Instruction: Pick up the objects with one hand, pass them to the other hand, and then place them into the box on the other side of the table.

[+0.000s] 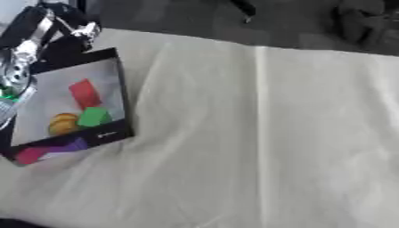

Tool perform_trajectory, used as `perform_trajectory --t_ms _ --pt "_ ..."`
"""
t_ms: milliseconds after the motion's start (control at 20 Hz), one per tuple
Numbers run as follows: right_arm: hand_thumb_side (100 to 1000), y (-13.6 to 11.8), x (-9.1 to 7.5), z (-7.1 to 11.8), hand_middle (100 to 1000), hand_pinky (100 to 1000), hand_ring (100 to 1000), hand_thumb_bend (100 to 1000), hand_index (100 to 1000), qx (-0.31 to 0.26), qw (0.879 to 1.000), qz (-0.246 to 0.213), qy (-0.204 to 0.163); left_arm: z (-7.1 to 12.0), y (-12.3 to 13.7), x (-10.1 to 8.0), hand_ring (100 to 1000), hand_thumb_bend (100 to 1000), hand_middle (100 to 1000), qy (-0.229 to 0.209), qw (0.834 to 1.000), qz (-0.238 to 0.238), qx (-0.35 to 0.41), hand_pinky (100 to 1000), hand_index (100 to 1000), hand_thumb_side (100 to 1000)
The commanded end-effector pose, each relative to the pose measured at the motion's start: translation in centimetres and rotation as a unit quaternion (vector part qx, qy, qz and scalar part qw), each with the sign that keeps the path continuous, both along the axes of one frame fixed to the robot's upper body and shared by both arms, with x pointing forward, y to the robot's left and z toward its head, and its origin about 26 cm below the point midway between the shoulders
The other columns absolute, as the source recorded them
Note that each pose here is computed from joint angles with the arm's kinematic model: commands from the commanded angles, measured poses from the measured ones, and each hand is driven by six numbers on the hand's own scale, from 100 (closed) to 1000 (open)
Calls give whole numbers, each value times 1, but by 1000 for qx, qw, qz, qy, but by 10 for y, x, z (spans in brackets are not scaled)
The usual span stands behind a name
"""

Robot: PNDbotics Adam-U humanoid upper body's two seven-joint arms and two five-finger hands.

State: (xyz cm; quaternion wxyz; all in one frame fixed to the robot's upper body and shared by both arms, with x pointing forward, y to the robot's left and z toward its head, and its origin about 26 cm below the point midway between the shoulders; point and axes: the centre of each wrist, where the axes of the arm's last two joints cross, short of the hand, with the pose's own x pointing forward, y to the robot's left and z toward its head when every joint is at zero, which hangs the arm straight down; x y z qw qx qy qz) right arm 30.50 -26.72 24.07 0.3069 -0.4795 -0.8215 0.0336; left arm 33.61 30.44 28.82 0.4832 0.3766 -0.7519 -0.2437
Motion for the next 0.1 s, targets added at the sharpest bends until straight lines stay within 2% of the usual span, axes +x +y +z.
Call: perform_trajectory --t_ms 50,100 --pt "587 -7 -4 8 871 708 786 100 961 28 999 18 -6 10 -10 -9 691 165 661 -50 994 -69 -74 889 828 865" --pt "593 -9 -5 6 865 700 778 100 955 41 999 32 -1 9 -14 -10 690 119 662 -59 989 -92 -96 890 829 830"
